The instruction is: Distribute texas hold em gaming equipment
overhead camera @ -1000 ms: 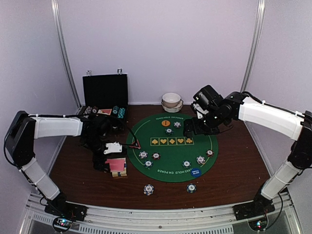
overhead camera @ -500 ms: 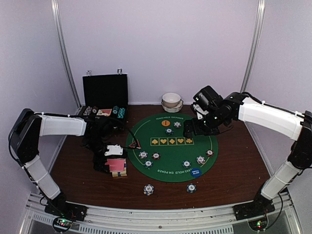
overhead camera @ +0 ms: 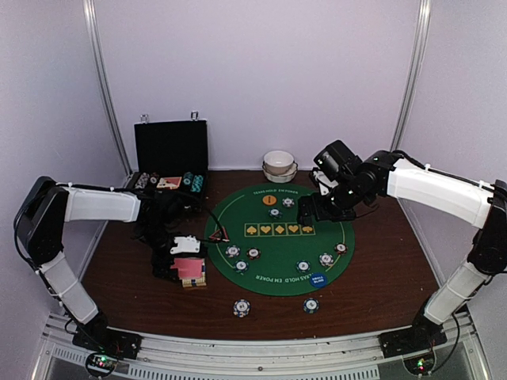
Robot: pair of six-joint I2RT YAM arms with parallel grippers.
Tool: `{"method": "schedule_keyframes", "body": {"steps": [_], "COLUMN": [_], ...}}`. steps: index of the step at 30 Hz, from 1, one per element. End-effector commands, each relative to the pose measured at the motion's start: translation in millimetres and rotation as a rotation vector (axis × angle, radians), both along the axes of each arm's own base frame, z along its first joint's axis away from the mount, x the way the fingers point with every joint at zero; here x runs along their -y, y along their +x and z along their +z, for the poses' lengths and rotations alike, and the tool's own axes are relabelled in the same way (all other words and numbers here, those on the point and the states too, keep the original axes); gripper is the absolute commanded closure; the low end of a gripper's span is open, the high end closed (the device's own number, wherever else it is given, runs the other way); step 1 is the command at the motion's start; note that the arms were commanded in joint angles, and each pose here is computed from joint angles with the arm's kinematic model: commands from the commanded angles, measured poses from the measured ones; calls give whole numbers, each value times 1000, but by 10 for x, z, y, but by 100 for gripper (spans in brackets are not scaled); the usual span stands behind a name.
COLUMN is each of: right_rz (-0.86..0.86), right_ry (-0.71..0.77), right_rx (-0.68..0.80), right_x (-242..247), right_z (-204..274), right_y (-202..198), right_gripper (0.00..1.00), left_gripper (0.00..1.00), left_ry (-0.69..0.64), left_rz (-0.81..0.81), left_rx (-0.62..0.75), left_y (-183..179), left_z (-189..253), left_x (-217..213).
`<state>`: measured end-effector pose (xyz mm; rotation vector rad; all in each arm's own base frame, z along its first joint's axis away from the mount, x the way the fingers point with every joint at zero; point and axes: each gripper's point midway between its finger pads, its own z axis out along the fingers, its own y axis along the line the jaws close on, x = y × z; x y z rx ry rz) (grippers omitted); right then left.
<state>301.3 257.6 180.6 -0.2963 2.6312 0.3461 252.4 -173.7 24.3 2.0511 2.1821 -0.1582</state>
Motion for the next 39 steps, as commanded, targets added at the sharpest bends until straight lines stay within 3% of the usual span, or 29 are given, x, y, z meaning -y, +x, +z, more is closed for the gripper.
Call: {"method": "schedule_keyframes", "body": {"steps": [1,39], "right_rz": [22,9], "right_ry": [3,15], "right_rx": [11,21], "right_x": [-33,3], "right_z": [15,31], "right_y": [-24,-49], "right_gripper": [1,1], "left_gripper": [2,3], "left_ry": [-31,10], "left_rz": [5,80], "left_rx": [16,-16], "left_y": [49,57], "left_z": [-38,-265], "left_x": [26,-70]}}
